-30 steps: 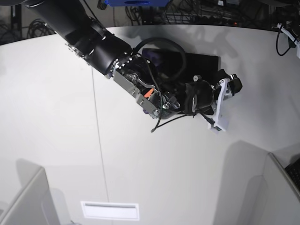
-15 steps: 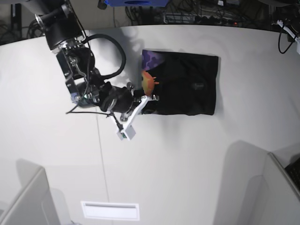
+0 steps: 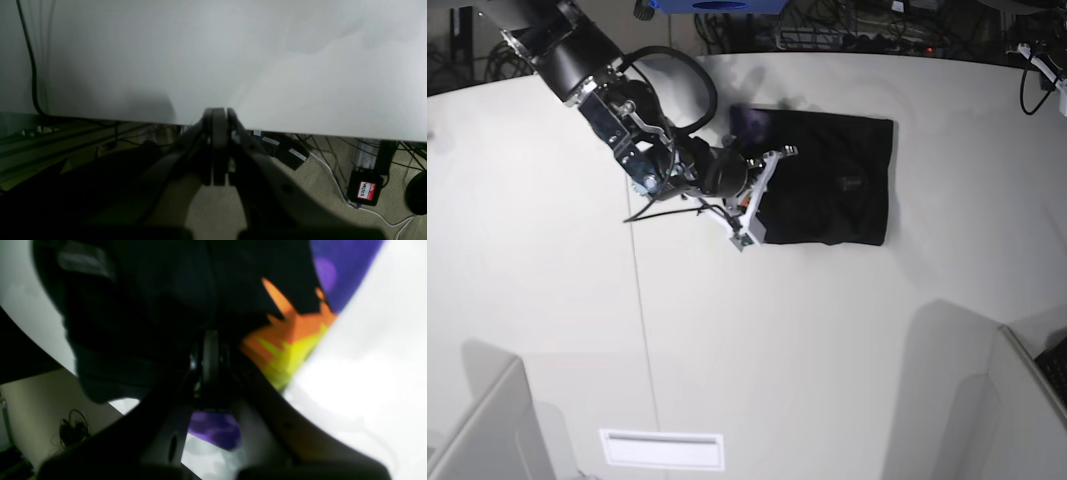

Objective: Fold the T-shirt properly

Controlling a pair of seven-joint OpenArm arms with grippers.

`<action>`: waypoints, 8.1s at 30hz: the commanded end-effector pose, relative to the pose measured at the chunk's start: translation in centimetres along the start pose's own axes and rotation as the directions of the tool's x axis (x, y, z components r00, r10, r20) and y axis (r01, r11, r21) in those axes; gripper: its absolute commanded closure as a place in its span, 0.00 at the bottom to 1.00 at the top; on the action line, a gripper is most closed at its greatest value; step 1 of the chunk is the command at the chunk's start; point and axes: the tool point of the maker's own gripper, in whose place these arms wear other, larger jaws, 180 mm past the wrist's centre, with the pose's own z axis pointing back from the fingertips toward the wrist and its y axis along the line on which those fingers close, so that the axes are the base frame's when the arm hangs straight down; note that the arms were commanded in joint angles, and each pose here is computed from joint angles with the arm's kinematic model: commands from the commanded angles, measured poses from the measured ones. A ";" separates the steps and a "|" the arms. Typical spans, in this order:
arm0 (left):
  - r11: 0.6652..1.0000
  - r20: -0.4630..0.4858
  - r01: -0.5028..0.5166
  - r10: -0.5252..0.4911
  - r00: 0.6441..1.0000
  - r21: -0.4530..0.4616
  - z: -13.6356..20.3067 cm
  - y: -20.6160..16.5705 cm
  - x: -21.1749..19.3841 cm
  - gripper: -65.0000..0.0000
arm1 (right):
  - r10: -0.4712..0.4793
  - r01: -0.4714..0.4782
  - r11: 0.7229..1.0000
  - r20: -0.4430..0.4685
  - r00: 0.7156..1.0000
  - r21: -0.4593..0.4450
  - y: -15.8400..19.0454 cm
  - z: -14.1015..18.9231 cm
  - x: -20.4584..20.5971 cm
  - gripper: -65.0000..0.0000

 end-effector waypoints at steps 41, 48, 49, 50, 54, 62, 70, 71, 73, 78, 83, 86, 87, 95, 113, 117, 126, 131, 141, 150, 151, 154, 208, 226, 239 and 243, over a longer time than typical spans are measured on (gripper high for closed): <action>0.998 0.050 0.045 -0.046 0.998 0.034 0.6 1.7 2.4 1.00 | -0.002 0.001 1.000 0.017 1.000 0.016 3.0 -2.0 4.3 1.00; 0.999 0.047 0.042 -0.044 0.998 0.034 0.6 1.7 2.2 1.00 | 0.054 -0.055 0.992 0.009 0.998 0.116 9.3 -3.3 5.1 1.00; 0.998 0.048 0.043 -0.045 0.998 0.035 0.6 1.7 2.3 1.00 | 0.062 -0.062 0.991 0.003 0.998 0.118 9.7 -3.7 5.3 1.00; 0.998 0.049 0.045 -0.047 0.998 0.034 0.6 1.7 2.3 1.00 | 0.068 -0.067 0.991 -0.006 0.998 0.120 10.2 -4.1 5.3 1.00; 0.998 0.050 0.045 -0.047 0.998 0.033 0.6 1.6 2.4 1.00 | 0.091 -0.091 0.990 0.006 0.996 0.108 10.7 -5.2 5.9 1.00; 0.999 0.051 0.044 -0.046 0.998 0.030 0.5 1.6 2.4 1.00 | 0.084 -0.079 0.983 -0.024 0.996 0.163 11.2 -1.4 5.2 1.00; 0.999 0.070 0.038 -0.040 0.997 0.033 0.4 1.5 3.1 1.00 | 0.127 -0.112 0.981 -0.092 0.988 0.157 12.1 -4.1 1.6 1.00; 0.999 0.070 0.038 -0.040 0.997 0.033 0.4 1.5 3.1 1.00 | 0.126 -0.111 0.983 -0.100 0.987 0.145 11.8 -4.6 1.3 1.00; 0.999 0.067 0.039 -0.041 0.997 0.032 0.4 1.5 3.0 1.00 | 0.122 -0.107 0.986 -0.118 0.985 0.125 11.1 -5.5 0.5 1.00; 0.999 0.062 0.036 -0.038 0.997 0.031 0.4 1.5 2.8 1.00 | 0.169 -0.150 0.979 -0.143 0.975 0.135 12.3 -6.2 -0.9 1.00; 0.999 0.067 0.038 -0.040 0.997 0.032 0.4 1.5 3.0 1.00 | 0.186 -0.164 0.973 -0.129 0.974 0.163 14.0 -6.2 -0.6 1.00; 0.999 0.066 0.037 -0.039 0.997 0.032 0.4 1.5 3.0 1.00 | 0.192 -0.174 0.972 -0.109 0.975 0.156 13.9 -6.1 0.4 1.00; 0.999 0.070 0.035 -0.037 0.997 0.028 0.4 1.4 3.1 1.00 | 0.190 -0.174 0.972 -0.092 0.977 0.156 13.9 -6.2 0.8 1.00; 0.991 0.124 0.086 -0.072 0.990 -0.104 -1.3 -4.7 5.3 1.00 | 0.203 -0.198 0.968 -0.019 0.979 0.152 14.2 -7.1 1.6 1.00; 0.859 0.369 0.004 0.216 0.904 -0.512 1.0 -16.1 13.0 0.19 | -0.090 0.020 0.975 0.311 0.946 0.221 3.7 8.3 10.1 1.00; 0.794 0.348 -0.025 0.294 0.890 -0.608 0.0 -18.3 14.3 0.00 | -0.121 0.066 0.980 0.303 0.945 0.186 1.5 8.6 8.5 1.00; 0.672 0.211 -0.072 0.330 0.920 -0.737 -3.8 -24.6 15.3 0.00 | -0.161 0.118 0.977 0.253 0.954 0.177 0.7 7.7 5.9 1.00; 0.642 0.111 -0.153 0.352 0.929 -0.751 -5.9 -26.3 15.2 0.03 | -0.166 0.124 0.976 0.245 0.955 0.179 0.8 7.6 5.5 1.00; 0.628 0.130 0.020 0.130 0.983 -0.778 -6.2 -29.4 15.8 1.00 | -0.267 0.255 0.964 0.254 0.929 0.082 -4.9 8.8 3.0 1.00; 0.455 0.299 0.684 -0.660 0.689 -0.571 -6.9 -30.3 15.6 1.00 | -0.406 0.445 0.894 0.323 0.855 -0.052 -12.6 12.2 -0.5 1.00; 0.388 0.324 0.751 -0.727 0.606 -0.534 -6.9 -30.9 15.6 1.00 | -0.419 0.462 0.885 0.332 0.845 -0.061 -13.2 12.5 -0.8 1.00; 0.228 0.356 0.873 -0.846 0.396 -0.431 -7.1 -32.3 15.9 1.00 | -0.452 0.511 0.855 0.360 0.816 -0.085 -14.9 13.6 -1.8 1.00; 0.180 0.699 0.980 -0.690 0.186 -0.084 2.3 -44.9 31.1 0.35 | -0.529 0.637 0.756 0.433 0.730 -0.150 -18.1 15.5 -6.6 1.00; 0.787 0.608 0.581 -0.362 0.706 -0.206 3.5 -21.4 29.8 1.00 | -0.495 0.549 0.831 0.330 0.804 -0.089 -13.3 12.2 -6.2 1.00; 0.833 0.485 0.495 -0.335 0.808 -0.248 0.9 -16.8 21.3 1.00 | -0.440 0.472 0.881 0.323 0.838 -0.025 -9.8 11.0 -4.6 1.00; 0.837 0.492 0.434 -0.237 0.838 -0.335 1.2 -17.1 15.1 1.00 | -0.443 0.483 0.875 0.340 0.830 -0.039 -9.5 11.6 -6.0 1.00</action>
